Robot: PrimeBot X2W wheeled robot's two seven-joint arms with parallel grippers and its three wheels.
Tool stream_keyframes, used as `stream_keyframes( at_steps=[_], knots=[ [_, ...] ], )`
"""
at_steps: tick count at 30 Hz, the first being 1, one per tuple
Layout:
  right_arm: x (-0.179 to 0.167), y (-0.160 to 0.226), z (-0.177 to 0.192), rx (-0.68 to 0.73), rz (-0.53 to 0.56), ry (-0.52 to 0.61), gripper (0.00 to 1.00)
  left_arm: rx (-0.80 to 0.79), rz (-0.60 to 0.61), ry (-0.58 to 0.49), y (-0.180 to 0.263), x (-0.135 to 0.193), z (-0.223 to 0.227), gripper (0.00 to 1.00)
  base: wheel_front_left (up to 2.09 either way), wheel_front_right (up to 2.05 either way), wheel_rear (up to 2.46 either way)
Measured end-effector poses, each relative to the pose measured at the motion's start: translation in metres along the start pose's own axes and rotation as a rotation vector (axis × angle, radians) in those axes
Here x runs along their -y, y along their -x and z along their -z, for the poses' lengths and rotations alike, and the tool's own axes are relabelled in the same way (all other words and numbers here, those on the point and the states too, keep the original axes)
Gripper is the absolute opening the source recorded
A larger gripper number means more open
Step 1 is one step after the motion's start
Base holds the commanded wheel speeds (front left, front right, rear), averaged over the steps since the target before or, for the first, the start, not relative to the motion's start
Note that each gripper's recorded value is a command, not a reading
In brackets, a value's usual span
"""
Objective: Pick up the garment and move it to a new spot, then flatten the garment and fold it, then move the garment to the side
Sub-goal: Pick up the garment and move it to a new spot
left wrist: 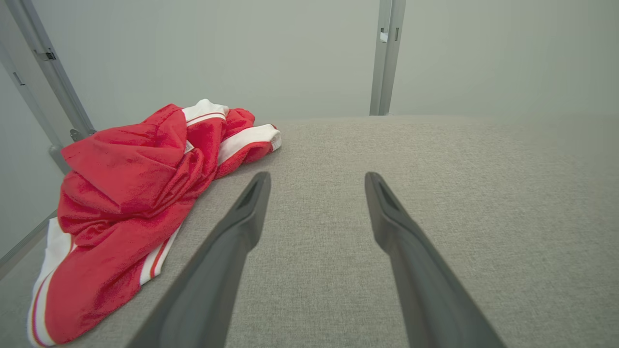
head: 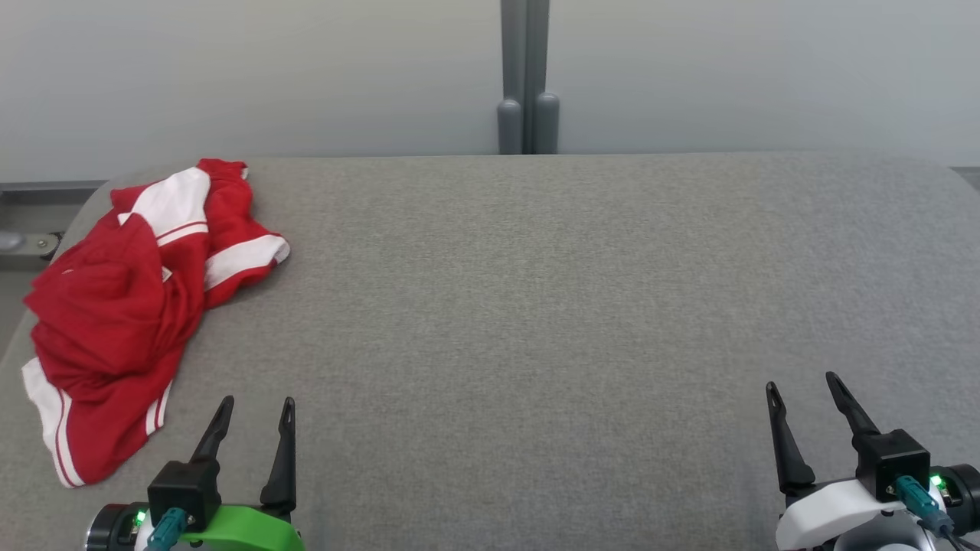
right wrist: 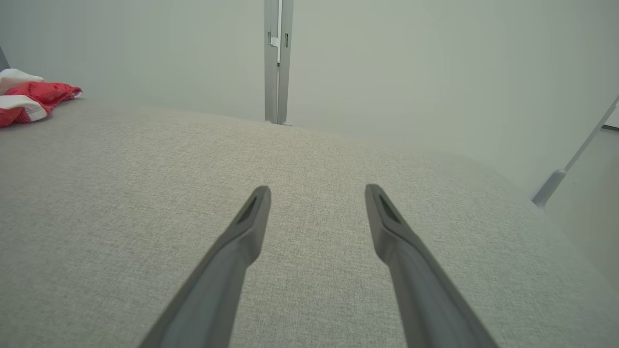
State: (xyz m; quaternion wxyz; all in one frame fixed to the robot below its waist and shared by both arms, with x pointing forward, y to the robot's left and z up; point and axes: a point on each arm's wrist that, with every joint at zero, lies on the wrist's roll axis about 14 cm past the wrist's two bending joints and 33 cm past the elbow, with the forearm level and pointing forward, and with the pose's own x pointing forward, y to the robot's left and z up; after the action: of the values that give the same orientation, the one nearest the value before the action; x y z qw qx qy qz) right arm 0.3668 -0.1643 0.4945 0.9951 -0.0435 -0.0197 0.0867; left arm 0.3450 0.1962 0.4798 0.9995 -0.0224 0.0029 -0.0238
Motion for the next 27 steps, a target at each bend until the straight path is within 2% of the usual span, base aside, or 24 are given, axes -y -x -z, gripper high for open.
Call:
stream_keyframes(
  at_steps=[7, 17, 21, 27],
  knots=[
    [-0.057, -0.025, -0.006, 0.019, -0.169, -0.012, 1.0, -0.021, -0.17, -0.008, 0.045, -0.053, 0.008, 1.0, 0.0, 0.0, 0.0],
    [-0.17, -0.052, -0.036, 0.097, -0.484, -0.035, 1.0, -0.017, -0.453, -0.004, 0.129, -0.121, 0.01, 1.0, 0.0, 0.0, 0.0],
    [-0.19, -0.054, -0.037, 0.095, -0.54, -0.045, 1.0, -0.003, -0.511, 0.006, 0.145, -0.13, 0.008, 1.0, 0.0, 0.0, 0.0],
    [-0.189, -0.053, -0.038, 0.096, -0.537, -0.053, 1.0, 0.008, -0.514, 0.012, 0.147, -0.128, 0.006, 1.0, 0.0, 0.0, 0.0]
  ],
)
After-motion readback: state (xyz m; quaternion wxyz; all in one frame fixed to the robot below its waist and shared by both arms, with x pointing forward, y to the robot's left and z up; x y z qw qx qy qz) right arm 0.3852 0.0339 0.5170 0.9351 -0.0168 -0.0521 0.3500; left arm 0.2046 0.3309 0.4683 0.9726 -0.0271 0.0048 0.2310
